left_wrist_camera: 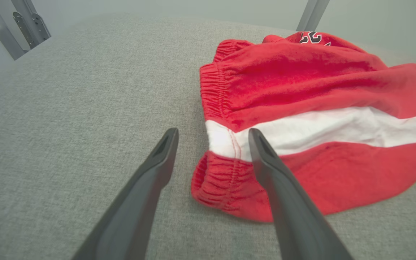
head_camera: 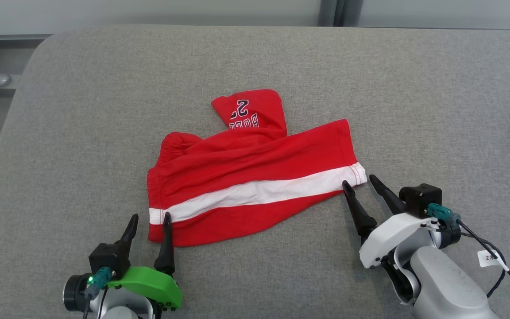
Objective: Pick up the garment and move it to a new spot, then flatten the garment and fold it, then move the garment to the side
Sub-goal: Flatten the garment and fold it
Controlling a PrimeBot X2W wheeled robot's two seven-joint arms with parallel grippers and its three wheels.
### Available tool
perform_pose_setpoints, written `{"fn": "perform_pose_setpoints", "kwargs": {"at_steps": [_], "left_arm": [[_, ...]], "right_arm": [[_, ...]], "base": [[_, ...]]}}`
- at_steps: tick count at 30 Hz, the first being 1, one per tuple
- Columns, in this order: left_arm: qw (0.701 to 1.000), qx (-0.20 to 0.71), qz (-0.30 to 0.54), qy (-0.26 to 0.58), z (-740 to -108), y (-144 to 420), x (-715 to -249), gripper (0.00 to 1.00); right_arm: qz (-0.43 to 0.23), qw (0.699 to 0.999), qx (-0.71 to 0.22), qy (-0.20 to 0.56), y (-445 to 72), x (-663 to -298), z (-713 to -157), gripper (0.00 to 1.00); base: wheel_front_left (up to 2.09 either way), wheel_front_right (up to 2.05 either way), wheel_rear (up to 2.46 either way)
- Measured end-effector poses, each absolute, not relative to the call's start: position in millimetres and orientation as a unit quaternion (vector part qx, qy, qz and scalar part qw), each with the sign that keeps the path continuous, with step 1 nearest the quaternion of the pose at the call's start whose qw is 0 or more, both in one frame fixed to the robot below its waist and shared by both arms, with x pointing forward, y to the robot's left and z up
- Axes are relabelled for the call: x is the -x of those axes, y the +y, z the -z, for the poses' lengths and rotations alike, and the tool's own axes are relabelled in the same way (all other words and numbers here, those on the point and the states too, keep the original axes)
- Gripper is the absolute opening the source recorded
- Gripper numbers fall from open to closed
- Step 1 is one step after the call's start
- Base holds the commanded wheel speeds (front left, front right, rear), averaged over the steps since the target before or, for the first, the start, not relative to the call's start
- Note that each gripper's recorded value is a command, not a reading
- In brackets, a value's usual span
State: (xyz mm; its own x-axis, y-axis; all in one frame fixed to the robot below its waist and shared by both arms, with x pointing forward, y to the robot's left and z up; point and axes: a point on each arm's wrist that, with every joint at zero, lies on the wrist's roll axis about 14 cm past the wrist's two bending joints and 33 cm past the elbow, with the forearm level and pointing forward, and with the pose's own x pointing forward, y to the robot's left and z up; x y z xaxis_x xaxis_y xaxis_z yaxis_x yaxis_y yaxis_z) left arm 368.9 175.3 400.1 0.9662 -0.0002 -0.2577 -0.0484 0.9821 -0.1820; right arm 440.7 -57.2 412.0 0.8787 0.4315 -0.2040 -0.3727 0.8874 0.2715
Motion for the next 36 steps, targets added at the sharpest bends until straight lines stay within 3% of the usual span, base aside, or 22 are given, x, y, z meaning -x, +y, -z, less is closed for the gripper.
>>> {"fn": "perform_pose_setpoints", "kwargs": {"at_steps": [19, 21, 22, 23, 28, 32, 36], "left_arm": [[0.986, 0.097, -0.004, 0.132, -399, 173, -366, 1.0], [0.986, 0.098, -0.003, 0.131, -400, 172, -367, 1.0], [0.986, 0.099, -0.003, 0.131, -400, 172, -367, 1.0], [0.986, 0.099, -0.003, 0.131, -400, 172, -366, 1.0], [0.986, 0.103, 0.002, 0.131, -400, 169, -366, 1.0], [0.984, 0.114, 0.007, 0.135, -398, 166, -367, 1.0], [0.984, 0.112, 0.012, 0.135, -398, 165, -369, 1.0]], "right_arm": [[-0.227, 0.955, -0.122, 0.148, -45, -452, -405, 0.98], [-0.228, 0.954, -0.123, 0.147, -45, -453, -406, 0.84], [-0.229, 0.954, -0.124, 0.147, -44, -453, -406, 0.59], [-0.23, 0.954, -0.124, 0.149, -44, -453, -406, 0.5], [-0.23, 0.952, -0.125, 0.156, -44, -452, -402, 0.39], [-0.233, 0.952, -0.123, 0.158, -43, -454, -400, 0.04], [-0.236, 0.951, -0.121, 0.156, -42, -456, -402, 0.0]], "base": [[0.0, 0.0, 0.0], [0.0, 0.0, 0.0], [0.0, 0.0, 0.0], [0.0, 0.0, 0.0], [0.0, 0.0, 0.0], [0.0, 0.0, 0.0], [0.0, 0.0, 0.0]]}}
